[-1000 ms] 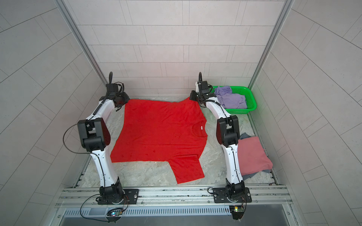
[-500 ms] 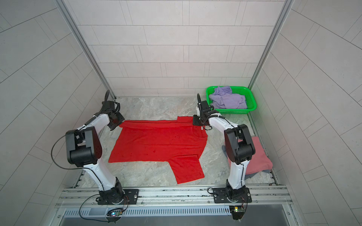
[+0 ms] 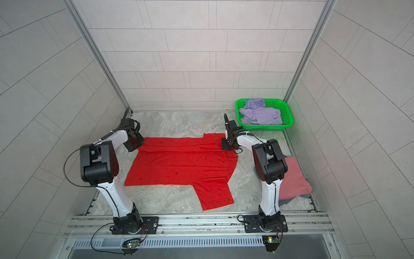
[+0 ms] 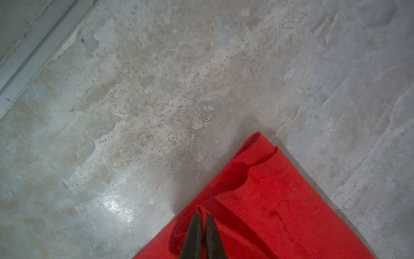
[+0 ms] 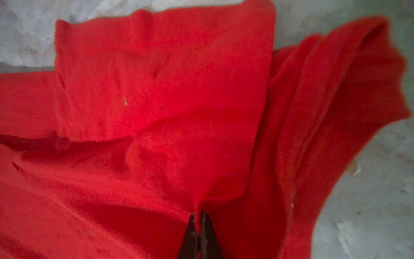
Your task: Fold and stack the t-shirts
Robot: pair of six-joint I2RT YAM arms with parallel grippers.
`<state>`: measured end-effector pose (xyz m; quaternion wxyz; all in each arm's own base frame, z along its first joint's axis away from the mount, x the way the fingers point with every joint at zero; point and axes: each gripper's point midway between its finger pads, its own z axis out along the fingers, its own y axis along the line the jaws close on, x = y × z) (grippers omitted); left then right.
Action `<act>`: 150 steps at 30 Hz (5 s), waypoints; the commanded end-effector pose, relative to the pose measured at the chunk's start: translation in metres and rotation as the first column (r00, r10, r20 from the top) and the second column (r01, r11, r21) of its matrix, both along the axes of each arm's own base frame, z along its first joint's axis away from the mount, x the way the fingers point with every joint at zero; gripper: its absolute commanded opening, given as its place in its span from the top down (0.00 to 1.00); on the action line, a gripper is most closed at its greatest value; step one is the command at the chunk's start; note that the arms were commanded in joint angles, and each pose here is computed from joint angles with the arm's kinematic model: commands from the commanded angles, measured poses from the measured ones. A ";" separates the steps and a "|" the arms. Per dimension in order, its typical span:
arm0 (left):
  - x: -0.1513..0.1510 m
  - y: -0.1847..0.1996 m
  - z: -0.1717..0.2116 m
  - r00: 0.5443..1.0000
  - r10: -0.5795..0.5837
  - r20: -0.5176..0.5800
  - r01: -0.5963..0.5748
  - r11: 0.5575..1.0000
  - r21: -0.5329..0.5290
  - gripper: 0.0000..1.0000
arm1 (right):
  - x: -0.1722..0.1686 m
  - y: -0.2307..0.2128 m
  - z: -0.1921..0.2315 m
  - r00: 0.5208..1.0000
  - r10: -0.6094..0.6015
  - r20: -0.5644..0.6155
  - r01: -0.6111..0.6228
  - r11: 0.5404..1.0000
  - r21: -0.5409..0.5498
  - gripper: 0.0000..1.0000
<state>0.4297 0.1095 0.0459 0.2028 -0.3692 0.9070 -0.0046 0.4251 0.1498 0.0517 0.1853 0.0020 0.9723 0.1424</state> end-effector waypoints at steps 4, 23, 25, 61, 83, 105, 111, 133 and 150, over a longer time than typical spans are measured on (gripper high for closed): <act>-0.019 0.003 0.031 1.000 0.011 0.015 -0.011 0.999 0.034 0.88 | -0.035 -0.010 0.031 1.000 0.027 0.012 -0.027 0.999 -0.037 0.60; -0.017 -0.005 0.091 0.984 0.051 0.172 -0.055 0.998 0.022 0.40 | 0.130 -0.016 0.040 0.948 -0.172 0.269 0.175 0.984 0.015 0.44; -0.018 -0.004 0.091 0.983 0.058 0.173 -0.063 0.998 0.024 0.40 | 0.132 -0.016 0.024 0.955 -0.172 0.241 0.174 0.985 0.012 0.47; 0.002 -0.011 0.083 0.984 0.035 0.174 -0.033 0.999 -0.016 0.40 | 0.113 0.002 0.057 0.964 -0.083 0.254 0.085 0.996 0.003 1.00; -0.025 -0.029 0.075 0.986 -0.069 0.150 0.077 0.996 -0.052 0.40 | -0.092 0.060 0.098 0.962 0.124 0.245 -0.131 0.991 0.010 1.00; -0.038 -0.080 0.060 0.966 -0.242 0.088 0.252 0.960 -0.126 0.40 | -0.054 0.067 0.072 0.963 0.021 0.269 -0.051 0.993 0.106 0.44; -0.014 -0.138 0.048 0.922 -0.381 0.068 0.387 0.905 -0.174 0.40 | -0.030 0.100 0.043 0.983 0.106 0.152 -0.126 0.983 0.134 0.43; -0.017 -0.200 0.026 0.872 -0.489 0.019 0.480 0.846 -0.232 0.40 | -0.050 0.165 0.001 0.917 0.399 0.002 -0.390 0.895 0.215 0.51; -0.026 -0.170 0.051 0.904 -0.418 0.094 0.426 0.856 -0.292 0.40 | -0.117 0.192 0.024 0.819 0.573 -0.030 -0.555 0.805 0.209 0.54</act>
